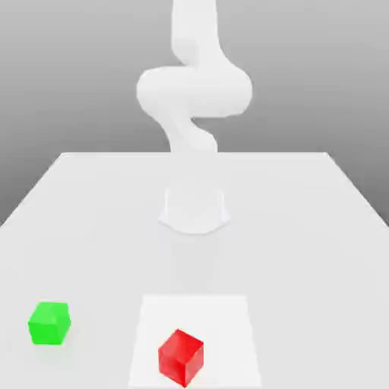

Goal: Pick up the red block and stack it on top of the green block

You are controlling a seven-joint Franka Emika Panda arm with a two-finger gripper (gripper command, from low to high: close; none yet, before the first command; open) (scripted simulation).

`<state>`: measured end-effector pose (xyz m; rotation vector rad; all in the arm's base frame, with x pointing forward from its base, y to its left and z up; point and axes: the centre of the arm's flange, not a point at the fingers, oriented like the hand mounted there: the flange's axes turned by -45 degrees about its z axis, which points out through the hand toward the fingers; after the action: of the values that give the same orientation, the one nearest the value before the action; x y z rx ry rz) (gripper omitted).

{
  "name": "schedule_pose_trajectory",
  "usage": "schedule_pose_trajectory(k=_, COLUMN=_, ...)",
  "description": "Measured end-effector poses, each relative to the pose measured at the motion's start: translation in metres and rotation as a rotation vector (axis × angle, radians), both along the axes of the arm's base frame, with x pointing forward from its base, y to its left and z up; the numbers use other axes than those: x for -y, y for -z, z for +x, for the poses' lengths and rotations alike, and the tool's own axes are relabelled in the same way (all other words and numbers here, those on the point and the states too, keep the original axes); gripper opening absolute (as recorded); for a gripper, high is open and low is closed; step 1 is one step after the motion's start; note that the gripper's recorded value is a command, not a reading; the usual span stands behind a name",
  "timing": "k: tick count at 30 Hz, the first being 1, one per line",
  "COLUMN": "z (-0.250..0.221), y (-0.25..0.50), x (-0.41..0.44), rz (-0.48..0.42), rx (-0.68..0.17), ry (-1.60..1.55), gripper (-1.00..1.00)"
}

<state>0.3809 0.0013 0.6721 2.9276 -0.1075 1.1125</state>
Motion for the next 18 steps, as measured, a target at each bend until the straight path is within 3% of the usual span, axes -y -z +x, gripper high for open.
schedule_pose_trajectory(k=9, z=0.089, y=0.163, x=0.01, rz=0.051, rx=-0.262, ry=0.194, gripper=0.0)
schedule_pose_trajectory(k=18, z=0.111, y=0.338, x=0.023, rz=0.135, rx=-0.511, ry=0.373, gripper=0.0)
